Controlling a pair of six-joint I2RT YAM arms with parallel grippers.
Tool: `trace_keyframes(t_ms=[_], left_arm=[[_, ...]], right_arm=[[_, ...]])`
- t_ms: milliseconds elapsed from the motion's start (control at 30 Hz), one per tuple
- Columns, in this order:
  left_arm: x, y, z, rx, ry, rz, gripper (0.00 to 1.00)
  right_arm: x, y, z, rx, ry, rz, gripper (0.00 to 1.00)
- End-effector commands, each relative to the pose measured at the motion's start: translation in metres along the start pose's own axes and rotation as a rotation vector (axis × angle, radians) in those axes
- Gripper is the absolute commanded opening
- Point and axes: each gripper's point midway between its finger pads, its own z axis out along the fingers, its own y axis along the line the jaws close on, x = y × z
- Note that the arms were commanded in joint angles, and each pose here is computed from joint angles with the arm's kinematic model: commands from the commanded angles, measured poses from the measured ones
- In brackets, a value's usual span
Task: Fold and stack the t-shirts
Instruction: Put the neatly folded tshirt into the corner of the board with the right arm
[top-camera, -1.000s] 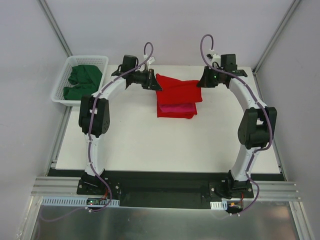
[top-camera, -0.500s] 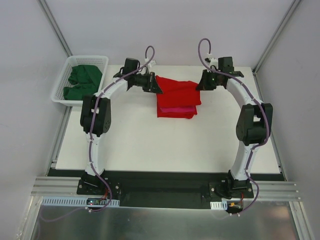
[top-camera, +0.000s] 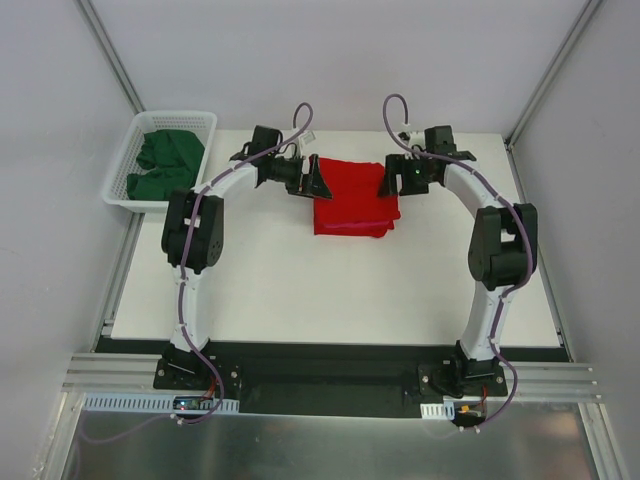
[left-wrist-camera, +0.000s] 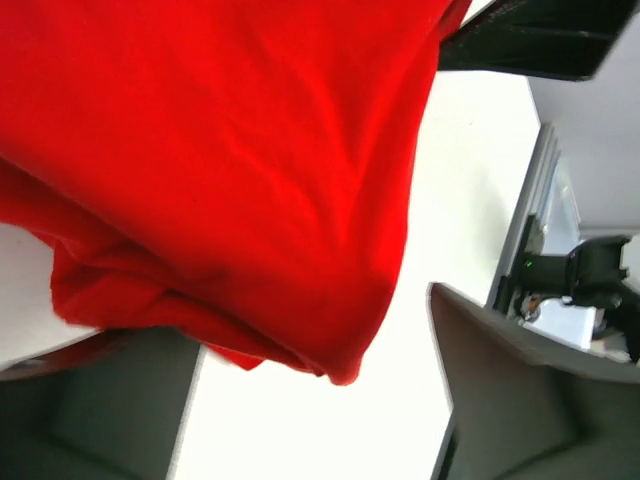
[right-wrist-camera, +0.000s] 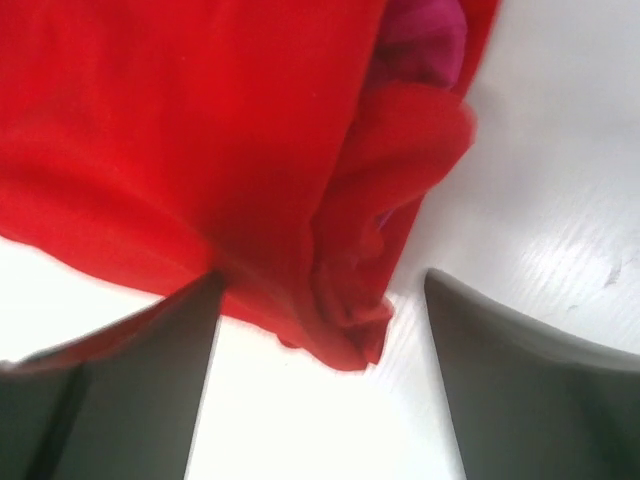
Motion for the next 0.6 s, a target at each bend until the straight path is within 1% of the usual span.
trace_keyframes(t_ms=[0,67,100,200,267,400,567], left_arm=[[0.002,-0.012,-0.008,0.019,0.001,0.021,0.99],[0.004,-0.018,-0.011,0.021,-0.001,0.024,0.99],[0.009,-0.018,-0.011,0.025,0.008,0.014,0.99],[0.021,-0.021,-0.015,0.032,0.021,-0.004,0.99],[0.026,-0.022,-0.015,0.034,0.029,-0.013,0.99],[0.042,-0.020,-0.015,0.022,0.051,-0.038,0.99],[0.046,-0.029,-0.009,0.025,0.062,-0.003,0.99]], right_arm=[[-0.008,0.003,-0.018,0.031,-0.052,-0.055,0.92],[-0.011,0.006,-0.027,0.038,-0.077,-0.070,0.96],[-0.007,0.006,-0.028,0.038,-0.070,-0.072,0.96],[-0.006,0.009,-0.036,0.040,-0.088,-0.088,0.96],[0.002,0.009,-0.034,0.032,-0.074,-0.085,0.93],[0.015,0.008,-0.028,0.016,-0.050,-0.071,0.92],[0.031,0.008,-0.012,-0.029,-0.020,-0.048,0.90]])
